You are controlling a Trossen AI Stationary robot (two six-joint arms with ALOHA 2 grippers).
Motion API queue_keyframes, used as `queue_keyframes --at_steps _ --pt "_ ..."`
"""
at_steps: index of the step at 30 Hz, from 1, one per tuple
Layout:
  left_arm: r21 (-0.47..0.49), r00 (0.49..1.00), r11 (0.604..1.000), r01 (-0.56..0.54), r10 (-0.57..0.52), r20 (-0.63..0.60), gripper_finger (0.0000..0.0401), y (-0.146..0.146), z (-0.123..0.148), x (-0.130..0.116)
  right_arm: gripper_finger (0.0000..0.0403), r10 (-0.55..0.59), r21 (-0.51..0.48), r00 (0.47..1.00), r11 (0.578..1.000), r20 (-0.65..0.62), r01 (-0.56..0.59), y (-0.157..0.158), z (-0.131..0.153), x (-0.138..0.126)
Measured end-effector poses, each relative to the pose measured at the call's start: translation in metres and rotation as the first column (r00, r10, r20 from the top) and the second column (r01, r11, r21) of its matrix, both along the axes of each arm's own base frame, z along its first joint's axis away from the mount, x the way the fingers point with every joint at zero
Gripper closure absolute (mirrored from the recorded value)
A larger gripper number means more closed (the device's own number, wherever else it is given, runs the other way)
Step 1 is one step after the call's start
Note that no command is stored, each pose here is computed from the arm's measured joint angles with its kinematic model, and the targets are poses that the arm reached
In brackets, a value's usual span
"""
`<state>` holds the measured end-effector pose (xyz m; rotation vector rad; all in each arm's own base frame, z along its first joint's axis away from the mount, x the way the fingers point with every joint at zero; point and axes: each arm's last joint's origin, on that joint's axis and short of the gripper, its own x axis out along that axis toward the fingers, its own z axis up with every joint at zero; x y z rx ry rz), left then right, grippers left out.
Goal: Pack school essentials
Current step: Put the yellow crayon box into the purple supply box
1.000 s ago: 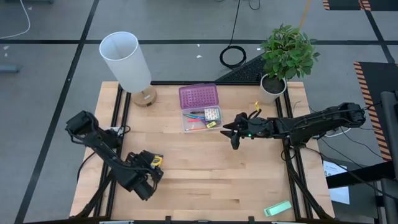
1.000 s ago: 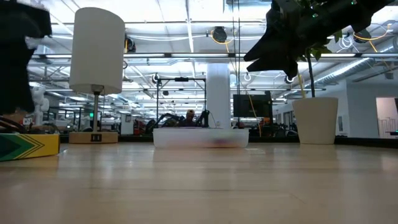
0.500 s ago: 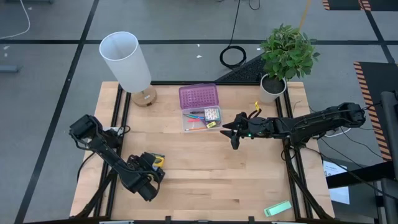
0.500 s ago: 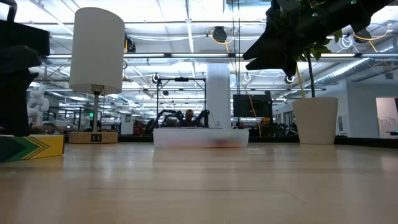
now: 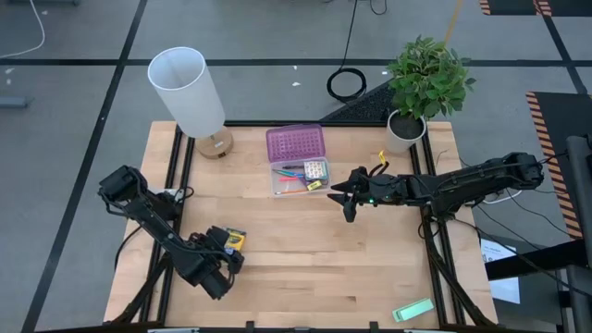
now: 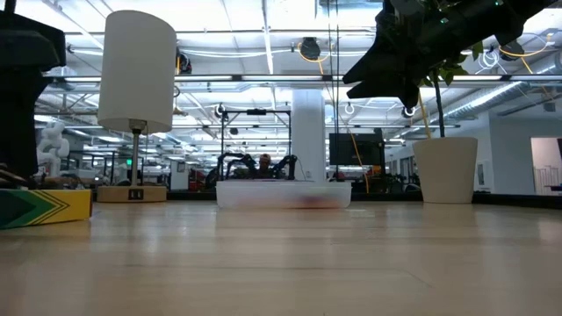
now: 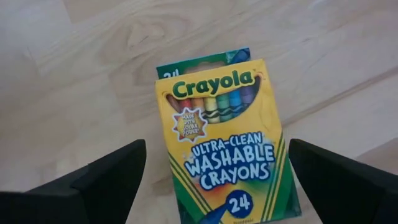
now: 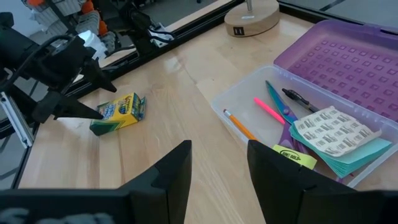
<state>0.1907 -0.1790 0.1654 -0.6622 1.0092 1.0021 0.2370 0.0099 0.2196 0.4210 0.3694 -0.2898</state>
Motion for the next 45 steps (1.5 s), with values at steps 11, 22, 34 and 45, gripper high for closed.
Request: queue_keyframes --at_steps 11,22,34,45 --pt "-0.020 1.000 1.000 -0.004 0.005 0.005 0.0004 -0.004 -0.008 0.005 0.0252 -0.004 0.007 1.000 1.000 0.002 0.004 0.000 0.000 0.000" --pt "-0.006 1.000 1.000 -0.013 0.013 0.002 0.0004 -0.003 -0.011 0.007 0.0252 -0.004 0.006 1.000 1.000 0.004 0.004 0.000 0.000 0.000" --pt "-0.022 0.999 0.999 -0.035 0.035 -0.012 0.0004 0.000 -0.018 0.003 0.0252 -0.001 0.005 1.000 1.000 0.004 0.001 0.000 0.000 0.000" --pt "-0.041 1.000 0.999 -0.009 0.010 0.030 0.0004 -0.003 -0.020 0.007 0.0252 -0.002 0.005 1.000 1.000 0.004 0.002 0.000 0.000 0.000"
